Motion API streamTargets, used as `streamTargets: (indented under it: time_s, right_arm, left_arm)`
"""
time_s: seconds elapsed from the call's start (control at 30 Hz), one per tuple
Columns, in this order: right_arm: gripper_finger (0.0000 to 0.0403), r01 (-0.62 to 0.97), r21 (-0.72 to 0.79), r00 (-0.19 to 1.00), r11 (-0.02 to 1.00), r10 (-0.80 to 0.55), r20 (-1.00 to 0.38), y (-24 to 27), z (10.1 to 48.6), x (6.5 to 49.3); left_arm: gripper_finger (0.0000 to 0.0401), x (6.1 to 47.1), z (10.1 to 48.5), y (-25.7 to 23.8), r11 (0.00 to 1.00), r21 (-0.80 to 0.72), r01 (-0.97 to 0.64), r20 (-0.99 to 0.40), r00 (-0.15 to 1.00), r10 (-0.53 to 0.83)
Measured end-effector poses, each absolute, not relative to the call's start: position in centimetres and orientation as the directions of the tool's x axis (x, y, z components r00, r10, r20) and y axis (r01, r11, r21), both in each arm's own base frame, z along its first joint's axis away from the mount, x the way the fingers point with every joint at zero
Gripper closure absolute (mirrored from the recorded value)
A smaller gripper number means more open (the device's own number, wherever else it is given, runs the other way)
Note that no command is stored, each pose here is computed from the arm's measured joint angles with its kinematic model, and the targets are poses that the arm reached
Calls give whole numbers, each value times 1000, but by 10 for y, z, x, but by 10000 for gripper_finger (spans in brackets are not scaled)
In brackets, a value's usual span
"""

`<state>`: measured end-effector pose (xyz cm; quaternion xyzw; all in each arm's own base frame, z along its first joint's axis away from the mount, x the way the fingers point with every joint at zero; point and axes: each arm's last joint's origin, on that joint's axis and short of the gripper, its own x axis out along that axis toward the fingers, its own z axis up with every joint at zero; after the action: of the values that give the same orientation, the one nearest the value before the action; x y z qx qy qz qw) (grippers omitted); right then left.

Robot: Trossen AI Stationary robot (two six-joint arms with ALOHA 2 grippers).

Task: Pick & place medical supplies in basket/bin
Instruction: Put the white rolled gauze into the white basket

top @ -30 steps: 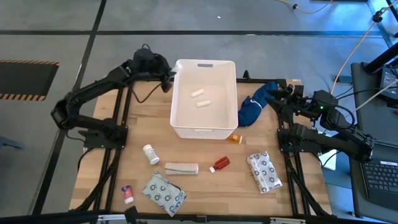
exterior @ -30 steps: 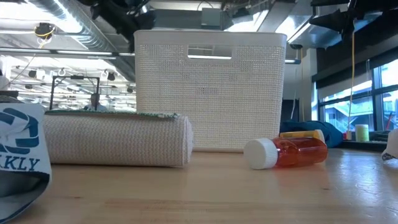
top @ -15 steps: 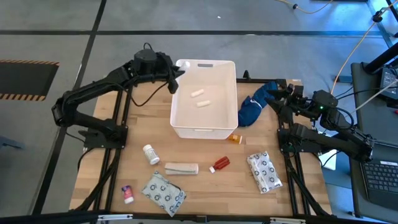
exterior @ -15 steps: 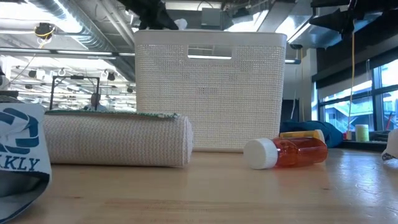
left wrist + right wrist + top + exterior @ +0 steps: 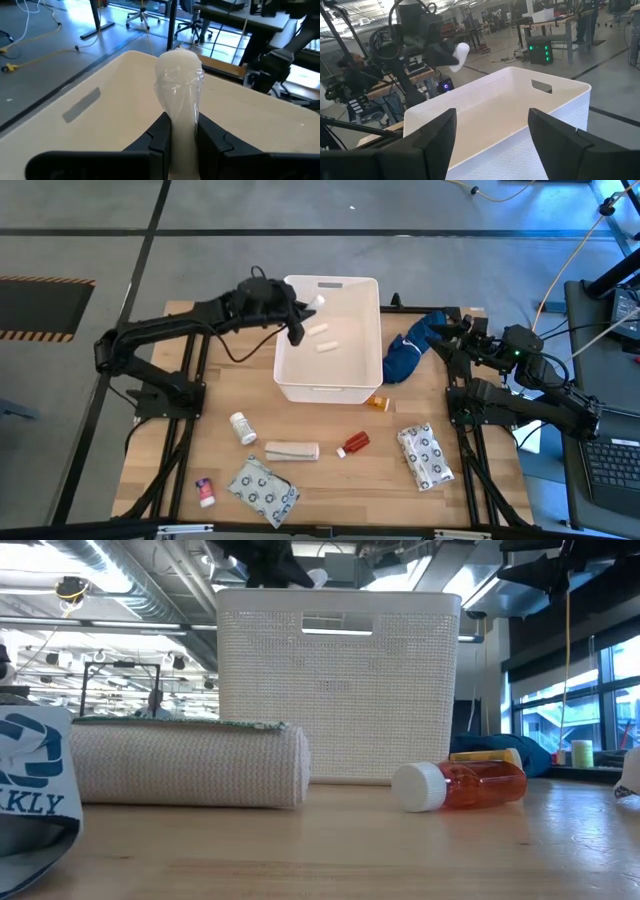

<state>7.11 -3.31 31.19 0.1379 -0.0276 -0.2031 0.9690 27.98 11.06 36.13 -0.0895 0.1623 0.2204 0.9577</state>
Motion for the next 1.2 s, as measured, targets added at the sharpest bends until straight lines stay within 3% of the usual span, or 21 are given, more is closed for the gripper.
streamTargets:
  time_s: [0.47, 1.2]
  right_arm:
    - [155, 386, 278, 916, 880, -401, -2, -33, 312, 71]
    - [155, 386, 278, 916, 880, -401, -2, -33, 312, 71]
  left_arm:
    - [347, 292, 369, 76, 916, -145, -375, -276, 904, 326]
    - [347, 290, 376, 75, 928, -95, -361, -324, 892, 314]
